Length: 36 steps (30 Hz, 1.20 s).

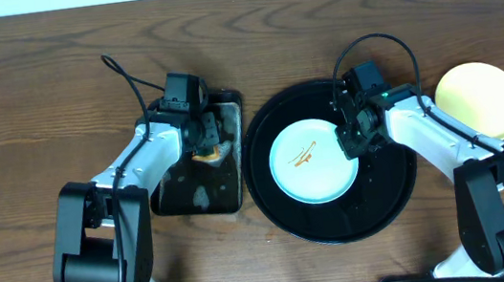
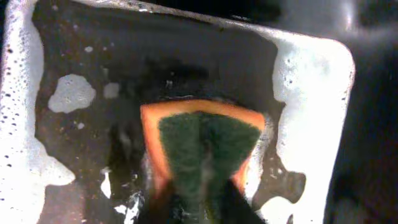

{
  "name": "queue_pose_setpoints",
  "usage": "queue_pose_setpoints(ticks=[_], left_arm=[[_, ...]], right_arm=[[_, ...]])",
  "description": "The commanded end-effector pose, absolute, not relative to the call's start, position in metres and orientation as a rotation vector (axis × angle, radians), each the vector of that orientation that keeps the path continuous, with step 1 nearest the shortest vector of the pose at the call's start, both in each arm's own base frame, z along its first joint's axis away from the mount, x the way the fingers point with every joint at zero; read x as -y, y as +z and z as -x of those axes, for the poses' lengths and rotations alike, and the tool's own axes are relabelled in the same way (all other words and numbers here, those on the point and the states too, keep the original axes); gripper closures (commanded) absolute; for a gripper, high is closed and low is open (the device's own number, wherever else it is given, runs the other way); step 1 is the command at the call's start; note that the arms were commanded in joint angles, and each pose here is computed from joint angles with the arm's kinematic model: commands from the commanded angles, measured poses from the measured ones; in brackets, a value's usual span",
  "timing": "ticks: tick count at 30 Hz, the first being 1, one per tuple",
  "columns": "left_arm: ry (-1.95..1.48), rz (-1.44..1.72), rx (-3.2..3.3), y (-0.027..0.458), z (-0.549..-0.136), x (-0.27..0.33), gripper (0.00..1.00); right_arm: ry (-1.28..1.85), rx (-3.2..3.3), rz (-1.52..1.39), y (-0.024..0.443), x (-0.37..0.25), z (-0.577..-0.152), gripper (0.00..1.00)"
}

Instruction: Clean dirty plates on tray and stack at the side

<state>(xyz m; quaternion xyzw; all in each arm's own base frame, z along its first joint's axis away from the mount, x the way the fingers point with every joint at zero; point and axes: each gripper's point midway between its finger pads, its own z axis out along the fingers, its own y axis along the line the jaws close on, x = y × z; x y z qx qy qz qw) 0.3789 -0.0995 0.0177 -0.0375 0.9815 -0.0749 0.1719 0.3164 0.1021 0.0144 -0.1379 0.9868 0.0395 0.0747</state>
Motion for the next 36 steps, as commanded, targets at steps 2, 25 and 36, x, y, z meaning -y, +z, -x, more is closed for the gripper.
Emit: queue_pose_setpoints(ticks=[2,25,36], left_arm=[[-0.212,0.103,-2.776,0.022,-0.38,0.098,0.92],[-0.276,0.108,-2.584,0.116,-0.377,0.098,0.92],[-0.334,0.091,-2.361,0.172,-0.398,0.103,0.92]], right_arm=[[0.122,-2.957,0.428,0.016,-0.1,-0.317,0.99],[0.121,-2.957,0.429,0.016,-0.1,-0.317,0.99],[0.116,-2.96,0.427,0.016,-0.099,-0.317,0.99]])
